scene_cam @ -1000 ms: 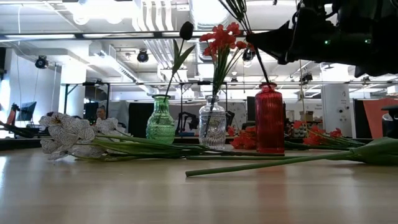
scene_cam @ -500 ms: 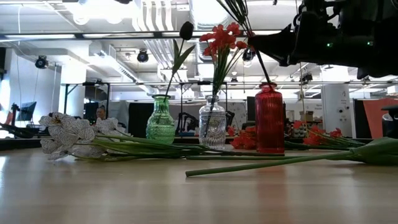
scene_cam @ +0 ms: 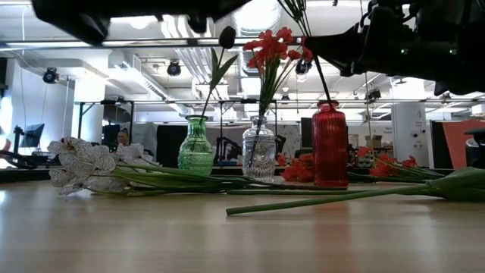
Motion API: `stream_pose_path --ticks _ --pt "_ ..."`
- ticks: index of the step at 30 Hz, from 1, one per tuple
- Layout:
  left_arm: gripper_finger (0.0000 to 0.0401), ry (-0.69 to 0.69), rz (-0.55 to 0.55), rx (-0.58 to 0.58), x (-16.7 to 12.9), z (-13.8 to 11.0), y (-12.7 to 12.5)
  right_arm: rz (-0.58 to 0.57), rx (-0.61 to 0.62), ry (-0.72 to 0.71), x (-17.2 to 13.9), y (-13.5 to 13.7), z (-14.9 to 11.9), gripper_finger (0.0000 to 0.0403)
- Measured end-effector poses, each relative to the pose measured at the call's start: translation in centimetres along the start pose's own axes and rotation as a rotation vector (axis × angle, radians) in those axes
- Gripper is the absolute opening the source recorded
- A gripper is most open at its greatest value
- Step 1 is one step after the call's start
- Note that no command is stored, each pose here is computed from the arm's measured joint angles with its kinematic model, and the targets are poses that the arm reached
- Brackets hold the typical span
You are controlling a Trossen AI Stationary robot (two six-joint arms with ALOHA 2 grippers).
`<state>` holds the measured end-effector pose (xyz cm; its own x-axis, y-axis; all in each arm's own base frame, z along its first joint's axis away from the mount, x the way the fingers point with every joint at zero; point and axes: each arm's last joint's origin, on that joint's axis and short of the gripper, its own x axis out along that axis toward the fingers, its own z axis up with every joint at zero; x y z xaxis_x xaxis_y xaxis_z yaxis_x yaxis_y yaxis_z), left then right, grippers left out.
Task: Sort flowers into vase by color
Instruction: Put the middle left white flowers into the red vase
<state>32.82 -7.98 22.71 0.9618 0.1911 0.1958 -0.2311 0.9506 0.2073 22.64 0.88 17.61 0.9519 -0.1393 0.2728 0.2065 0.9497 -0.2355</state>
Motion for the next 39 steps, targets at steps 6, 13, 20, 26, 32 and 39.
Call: stream_pose_path --ticks 6,13,20,26,32,39 --pt "0.0102 0.002 0.073 0.000 2.5 -0.9 1.4 -0.001 0.000 -0.005 0.0 0.0 0.0 0.0013" --pt "0.0119 -0.043 0.065 -0.027 3.3 -0.8 2.9 0.000 0.004 -0.006 0.0 0.0 0.1 0.0013" --pt "0.0178 -0.048 0.053 -0.069 4.3 -1.4 3.9 0.001 -0.005 -0.008 0.0 0.0 0.1 0.0013" --pt "0.0202 -0.082 0.002 -0.046 5.4 -1.3 3.9 0.000 -0.008 -0.009 0.0 0.0 0.1 0.0013" --pt "0.0204 -0.063 0.011 -0.026 6.7 -1.3 3.8 0.000 -0.008 -0.009 0.0 0.0 0.1 0.0013" --pt "0.0203 -0.044 0.025 -0.029 7.4 -1.7 4.2 0.000 -0.008 -0.008 0.0 0.0 0.1 0.0013"
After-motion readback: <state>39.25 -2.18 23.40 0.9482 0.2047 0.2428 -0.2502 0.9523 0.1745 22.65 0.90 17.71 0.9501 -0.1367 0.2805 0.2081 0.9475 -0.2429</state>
